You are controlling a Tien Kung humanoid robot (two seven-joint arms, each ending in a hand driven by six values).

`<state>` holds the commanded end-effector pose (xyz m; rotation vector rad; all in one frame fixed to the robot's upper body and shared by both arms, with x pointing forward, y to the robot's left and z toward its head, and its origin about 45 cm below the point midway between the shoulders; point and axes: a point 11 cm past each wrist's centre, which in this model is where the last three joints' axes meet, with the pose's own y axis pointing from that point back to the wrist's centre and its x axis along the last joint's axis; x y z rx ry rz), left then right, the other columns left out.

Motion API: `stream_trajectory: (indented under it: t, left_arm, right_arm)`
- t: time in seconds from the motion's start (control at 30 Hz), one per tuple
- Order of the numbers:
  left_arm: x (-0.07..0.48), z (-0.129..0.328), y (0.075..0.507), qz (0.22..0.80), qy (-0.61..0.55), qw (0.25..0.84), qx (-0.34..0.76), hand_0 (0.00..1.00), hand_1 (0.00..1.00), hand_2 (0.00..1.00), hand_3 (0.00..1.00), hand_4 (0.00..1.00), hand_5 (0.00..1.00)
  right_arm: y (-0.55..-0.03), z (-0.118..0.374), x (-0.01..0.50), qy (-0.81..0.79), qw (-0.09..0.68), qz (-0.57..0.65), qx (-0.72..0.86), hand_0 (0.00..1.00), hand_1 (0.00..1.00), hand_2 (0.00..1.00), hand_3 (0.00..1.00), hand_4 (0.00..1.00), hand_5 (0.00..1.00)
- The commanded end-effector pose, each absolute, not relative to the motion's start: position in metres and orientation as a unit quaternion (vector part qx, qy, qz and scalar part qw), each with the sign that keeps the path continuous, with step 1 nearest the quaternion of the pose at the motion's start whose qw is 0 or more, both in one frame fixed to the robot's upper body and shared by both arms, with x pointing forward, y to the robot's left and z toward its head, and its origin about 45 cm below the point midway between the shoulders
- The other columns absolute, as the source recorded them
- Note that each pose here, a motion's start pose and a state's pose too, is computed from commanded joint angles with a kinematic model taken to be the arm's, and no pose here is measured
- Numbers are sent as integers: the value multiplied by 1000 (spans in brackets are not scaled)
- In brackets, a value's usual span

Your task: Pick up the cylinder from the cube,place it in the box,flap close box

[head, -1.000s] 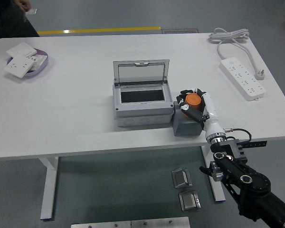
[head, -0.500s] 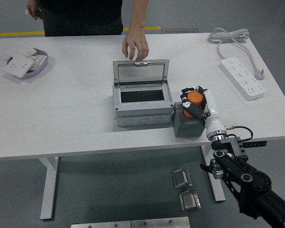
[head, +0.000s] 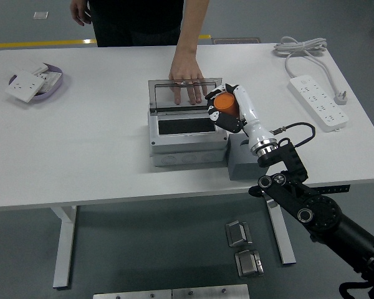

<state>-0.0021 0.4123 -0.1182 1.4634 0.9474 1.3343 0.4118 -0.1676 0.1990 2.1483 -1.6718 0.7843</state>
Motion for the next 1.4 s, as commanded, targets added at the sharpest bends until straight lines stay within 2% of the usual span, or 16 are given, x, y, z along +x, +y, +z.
stream_trajectory:
  t: [0.17, 0.2, 0.37, 0.4, 0.43, 0.57, 0.6, 0.77, 0.8, 0.97, 1.0, 1.17, 1.2, 1.37, 1.4]
  left_arm:
    - [-2, -117, 415, 541, 383, 455, 595, 593, 618, 600, 612, 673, 290]
    - [-1, -117, 415, 541, 382, 454, 596, 593, 617, 600, 611, 676, 296]
    - [0, -116, 418, 540, 379, 454, 599, 593, 617, 600, 611, 676, 296]
    - [1, -116, 419, 540, 379, 454, 599, 593, 617, 600, 611, 677, 301]
    - [1, -116, 419, 539, 378, 454, 600, 593, 617, 600, 611, 677, 301]
    - [2, -115, 421, 539, 377, 454, 601, 593, 617, 600, 611, 677, 301]
    - [2, -115, 421, 539, 376, 454, 602, 593, 617, 600, 611, 678, 303]
    - [4, -114, 423, 539, 374, 455, 603, 593, 617, 600, 611, 678, 303]
    - [5, -114, 423, 539, 373, 455, 603, 593, 617, 600, 612, 680, 306]
    - [8, -114, 424, 538, 371, 457, 603, 593, 617, 600, 612, 680, 306]
    - [8, -114, 424, 539, 370, 458, 603, 593, 617, 600, 612, 680, 307]
    - [8, -114, 424, 538, 370, 457, 604, 593, 617, 600, 612, 680, 307]
    - [8, -114, 424, 538, 370, 457, 604, 594, 617, 601, 613, 679, 308]
    - [8, -114, 425, 538, 370, 457, 604, 594, 617, 601, 613, 679, 308]
    - [8, -114, 425, 538, 370, 457, 605, 594, 617, 601, 613, 679, 307]
  right_arm:
    - [-130, 205, 421, -506, 227, 347, 756, 414, 480, 443, 340, 98, 2]
    - [-122, 206, 422, -489, 244, 364, 755, 156, 322, 430, 328, 49, 2]
    - [-93, 208, 428, -420, 318, 444, 725, 156, 322, 430, 328, 49, 2]
    - [-89, 208, 429, -411, 331, 459, 715, 99, 274, 428, 335, 46, 2]
    - [-86, 208, 431, -403, 341, 472, 706, 99, 274, 428, 335, 46, 2]
    - [-87, 209, 437, -373, 377, 520, 670, 99, 274, 428, 335, 46, 2]
    - [-88, 209, 439, -366, 384, 530, 662, 110, 297, 439, 375, 81, 2]
    - [-94, 207, 445, -348, 403, 557, 637, 110, 297, 439, 375, 81, 2]
    - [-95, 207, 446, -347, 404, 559, 636, 137, 343, 452, 424, 215, 2]
    - [-97, 205, 448, -344, 402, 567, 632, 137, 343, 452, 424, 215, 2]
    - [-97, 204, 447, -343, 401, 568, 632, 625, 581, 562, 599, 535, 2]
    - [-96, 202, 446, -340, 396, 571, 634, 625, 581, 562, 599, 535, 2]
    - [-95, 202, 445, -339, 395, 571, 635, 681, 662, 621, 667, 450, 172]
    - [-93, 201, 444, -338, 390, 572, 638, 681, 662, 621, 667, 450, 172]
    - [-93, 201, 444, -338, 390, 571, 638, 720, 667, 642, 689, 538, 262]
